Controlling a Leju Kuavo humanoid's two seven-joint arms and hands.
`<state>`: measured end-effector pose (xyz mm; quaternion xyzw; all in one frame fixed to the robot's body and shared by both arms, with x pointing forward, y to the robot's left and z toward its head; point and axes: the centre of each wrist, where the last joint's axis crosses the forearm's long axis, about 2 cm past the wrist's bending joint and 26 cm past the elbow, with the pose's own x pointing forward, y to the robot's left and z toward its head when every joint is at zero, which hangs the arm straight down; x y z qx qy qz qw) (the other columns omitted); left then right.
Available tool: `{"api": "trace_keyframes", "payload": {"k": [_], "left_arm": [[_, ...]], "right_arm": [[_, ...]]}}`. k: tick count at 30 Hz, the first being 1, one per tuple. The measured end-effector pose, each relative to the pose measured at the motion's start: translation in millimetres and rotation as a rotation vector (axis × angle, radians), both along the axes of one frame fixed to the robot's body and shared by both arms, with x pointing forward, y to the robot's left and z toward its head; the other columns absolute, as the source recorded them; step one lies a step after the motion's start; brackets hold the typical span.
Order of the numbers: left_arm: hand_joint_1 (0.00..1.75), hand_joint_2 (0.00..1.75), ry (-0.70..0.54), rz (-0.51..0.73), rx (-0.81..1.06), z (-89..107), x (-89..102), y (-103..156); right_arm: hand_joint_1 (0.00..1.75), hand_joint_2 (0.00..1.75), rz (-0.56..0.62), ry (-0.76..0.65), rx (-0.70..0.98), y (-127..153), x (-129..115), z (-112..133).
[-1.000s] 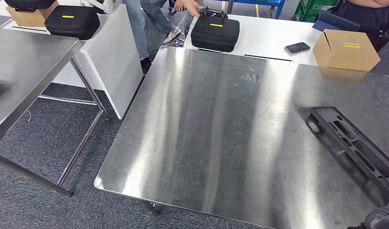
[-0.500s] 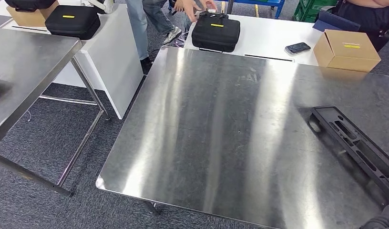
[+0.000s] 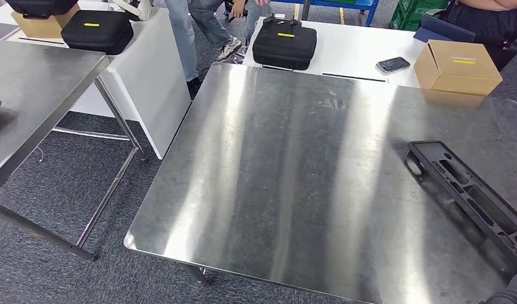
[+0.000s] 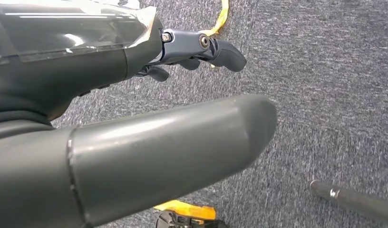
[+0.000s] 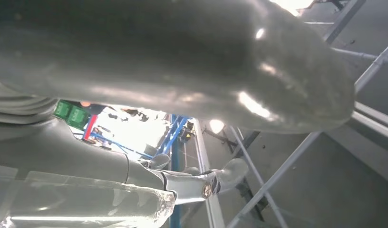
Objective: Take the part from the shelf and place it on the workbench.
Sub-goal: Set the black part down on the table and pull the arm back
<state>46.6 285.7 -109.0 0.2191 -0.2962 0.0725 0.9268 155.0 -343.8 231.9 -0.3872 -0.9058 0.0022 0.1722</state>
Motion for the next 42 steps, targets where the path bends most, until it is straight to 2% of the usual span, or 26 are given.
{"api": "trace_keyframes", "payload": {"k": [42], "left_arm": [[0.00,0.00,0.001,0.023,0.013,-0.1,-1.2,3.4]], "right_arm": [[0.00,0.00,0.005,-0.006,0.017,-5.7,18.4,-3.3]]}}
